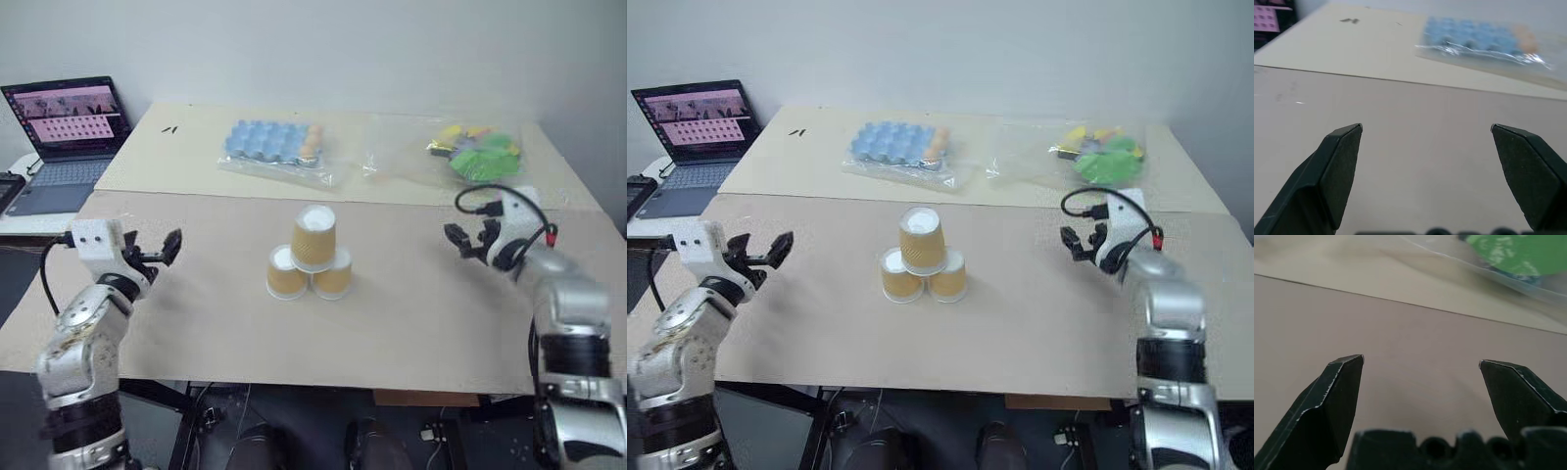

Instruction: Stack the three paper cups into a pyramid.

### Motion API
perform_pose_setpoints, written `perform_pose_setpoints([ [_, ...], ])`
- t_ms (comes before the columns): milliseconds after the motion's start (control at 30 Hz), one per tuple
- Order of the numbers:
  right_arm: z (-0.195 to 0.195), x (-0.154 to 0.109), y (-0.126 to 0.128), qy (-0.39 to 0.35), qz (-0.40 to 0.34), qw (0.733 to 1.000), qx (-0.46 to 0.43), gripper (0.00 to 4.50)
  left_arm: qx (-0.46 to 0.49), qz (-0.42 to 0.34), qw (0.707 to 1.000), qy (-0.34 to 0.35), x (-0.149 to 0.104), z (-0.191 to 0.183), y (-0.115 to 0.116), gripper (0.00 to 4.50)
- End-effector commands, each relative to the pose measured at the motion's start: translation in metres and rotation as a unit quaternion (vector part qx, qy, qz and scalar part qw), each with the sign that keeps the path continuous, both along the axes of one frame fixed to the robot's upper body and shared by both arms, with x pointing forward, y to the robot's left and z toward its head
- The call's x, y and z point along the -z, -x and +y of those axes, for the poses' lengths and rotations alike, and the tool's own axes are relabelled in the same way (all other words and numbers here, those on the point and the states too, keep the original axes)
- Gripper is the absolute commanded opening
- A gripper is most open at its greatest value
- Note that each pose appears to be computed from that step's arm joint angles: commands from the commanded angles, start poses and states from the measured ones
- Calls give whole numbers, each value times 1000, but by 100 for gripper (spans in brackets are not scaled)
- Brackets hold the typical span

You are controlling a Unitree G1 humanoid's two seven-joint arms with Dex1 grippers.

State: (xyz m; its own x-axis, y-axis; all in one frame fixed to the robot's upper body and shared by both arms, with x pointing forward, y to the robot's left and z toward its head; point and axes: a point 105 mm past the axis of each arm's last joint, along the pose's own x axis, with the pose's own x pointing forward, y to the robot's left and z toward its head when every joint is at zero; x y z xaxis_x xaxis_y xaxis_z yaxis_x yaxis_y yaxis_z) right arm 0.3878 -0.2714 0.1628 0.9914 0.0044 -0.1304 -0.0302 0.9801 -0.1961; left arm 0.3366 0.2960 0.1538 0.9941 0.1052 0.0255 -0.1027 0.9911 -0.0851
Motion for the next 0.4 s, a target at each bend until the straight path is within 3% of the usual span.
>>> perform_pose_setpoints([
  [33, -2, -26, 0, 47, -97, 994, 17, 444, -83, -31, 996, -19, -3, 28, 0, 450],
  [133, -7, -14, 3, 21, -125, 991, 36, 444, -108, -41, 993, -19, 4, 38, -5, 450],
  [267, -11, 23, 5, -23, -114, 992, 58, 444, -119, -34, 992, -32, 21, 48, -11, 450],
  [400, -11, 33, 6, -29, -117, 990, 67, 444, -134, -42, 989, -43, 24, 54, -11, 450],
])
